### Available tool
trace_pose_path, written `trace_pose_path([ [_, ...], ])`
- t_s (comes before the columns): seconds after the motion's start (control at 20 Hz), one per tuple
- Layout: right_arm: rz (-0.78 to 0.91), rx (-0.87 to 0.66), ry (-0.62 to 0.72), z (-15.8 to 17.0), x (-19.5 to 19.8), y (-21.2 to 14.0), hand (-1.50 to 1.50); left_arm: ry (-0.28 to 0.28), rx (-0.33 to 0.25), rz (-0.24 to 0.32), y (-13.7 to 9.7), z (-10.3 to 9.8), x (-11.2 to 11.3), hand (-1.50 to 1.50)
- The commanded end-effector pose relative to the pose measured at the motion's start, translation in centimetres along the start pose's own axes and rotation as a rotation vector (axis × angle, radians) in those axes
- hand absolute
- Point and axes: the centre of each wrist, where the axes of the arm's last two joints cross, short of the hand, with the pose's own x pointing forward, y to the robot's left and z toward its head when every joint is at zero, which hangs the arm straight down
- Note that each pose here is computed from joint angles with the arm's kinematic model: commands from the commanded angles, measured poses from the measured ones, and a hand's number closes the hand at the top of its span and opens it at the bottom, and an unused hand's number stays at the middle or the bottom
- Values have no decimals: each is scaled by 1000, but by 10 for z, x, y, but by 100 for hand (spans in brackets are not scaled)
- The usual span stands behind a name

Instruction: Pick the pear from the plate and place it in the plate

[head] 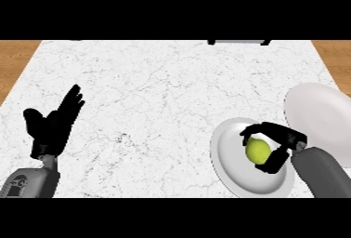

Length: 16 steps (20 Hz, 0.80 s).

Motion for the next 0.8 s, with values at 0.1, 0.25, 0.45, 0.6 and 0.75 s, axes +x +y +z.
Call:
trace_pose_path([
  [0.1, 146, -60, -187, 12, 12, 38, 150, 19, 1, 11, 3, -2, 13, 0],
  [0.25, 384, -104, -391, 35, 37, 47, 150, 54, 50, 15, 15, 3, -10, 0],
  [0.45, 543, -315, -532, 74, 32, 55, 150, 31, 76, 7, 10, 3, -8, 0],
  [0.6, 522, -554, -574, 106, 16, 47, 150, 49, 55, 5, 18, 19, -25, 0],
  [0.75, 487, -835, -612, 129, 14, 28, 150, 23, 68, 8, 26, 11, -5, 0],
])
